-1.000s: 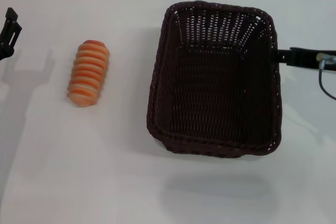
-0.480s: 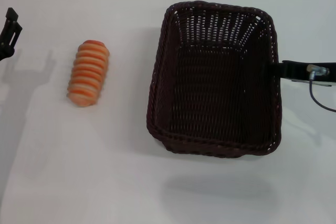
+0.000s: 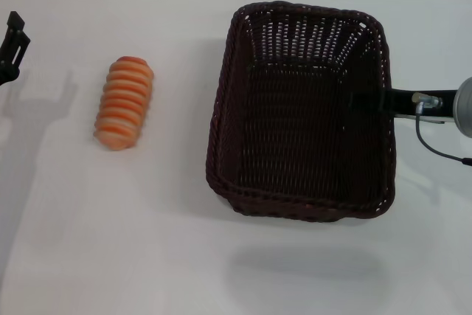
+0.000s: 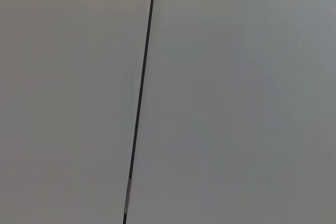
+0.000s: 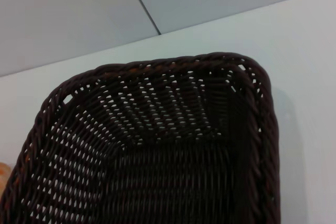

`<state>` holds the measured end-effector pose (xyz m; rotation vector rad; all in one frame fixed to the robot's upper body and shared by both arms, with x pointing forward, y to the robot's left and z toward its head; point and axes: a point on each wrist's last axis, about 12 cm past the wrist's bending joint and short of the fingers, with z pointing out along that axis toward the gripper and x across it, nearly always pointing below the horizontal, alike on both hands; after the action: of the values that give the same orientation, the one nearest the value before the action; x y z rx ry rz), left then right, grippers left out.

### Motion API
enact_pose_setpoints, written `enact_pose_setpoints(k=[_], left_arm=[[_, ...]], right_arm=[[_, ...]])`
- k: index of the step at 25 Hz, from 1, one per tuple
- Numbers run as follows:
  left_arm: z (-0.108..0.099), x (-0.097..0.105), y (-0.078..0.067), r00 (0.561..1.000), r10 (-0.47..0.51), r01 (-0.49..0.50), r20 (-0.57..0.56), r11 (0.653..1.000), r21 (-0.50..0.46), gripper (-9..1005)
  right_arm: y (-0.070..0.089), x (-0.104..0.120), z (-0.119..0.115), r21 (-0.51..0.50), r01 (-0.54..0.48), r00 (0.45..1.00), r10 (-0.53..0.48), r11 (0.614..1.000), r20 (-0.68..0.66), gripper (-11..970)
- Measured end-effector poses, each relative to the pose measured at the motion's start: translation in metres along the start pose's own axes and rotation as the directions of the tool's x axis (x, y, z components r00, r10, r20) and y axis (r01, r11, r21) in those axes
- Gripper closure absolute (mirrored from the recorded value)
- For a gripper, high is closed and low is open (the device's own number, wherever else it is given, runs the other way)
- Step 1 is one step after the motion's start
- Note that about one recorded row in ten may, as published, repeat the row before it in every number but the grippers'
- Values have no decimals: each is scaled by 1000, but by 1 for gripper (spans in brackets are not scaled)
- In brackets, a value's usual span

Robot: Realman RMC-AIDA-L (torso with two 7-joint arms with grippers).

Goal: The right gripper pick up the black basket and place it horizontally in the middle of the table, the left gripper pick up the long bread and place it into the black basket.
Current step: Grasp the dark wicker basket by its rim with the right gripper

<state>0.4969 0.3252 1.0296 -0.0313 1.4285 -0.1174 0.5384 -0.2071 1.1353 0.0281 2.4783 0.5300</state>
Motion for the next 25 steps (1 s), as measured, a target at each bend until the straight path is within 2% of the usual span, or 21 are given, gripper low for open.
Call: enact_pose_setpoints(k=[5,11,14,19,25], left_arm=[[0,-1,0,1000,0,0,7,1000,2,231],[-1,-3,0,1000,-3,3,25,1000,6,232],[-2,-3,1,1000,-4,4,31,1000,5,232],[-5,-4,3,999,-4,4,39,1000,-2,232],[-6,-4,4,999,-5,5,40,1000,-9,232]], right_arm=[[1,1,1,-6,-4,1000,4,1000,-8,184],[-10,1,0,-20,-78,997,78,997,-7,189],[-10,1,0,-21,-77,997,77,997,-2,411],[-11,0,-1,-27,-44,999,45,999,26,653],[-7,-3,-6,-37,2,998,0,999,56,724]])
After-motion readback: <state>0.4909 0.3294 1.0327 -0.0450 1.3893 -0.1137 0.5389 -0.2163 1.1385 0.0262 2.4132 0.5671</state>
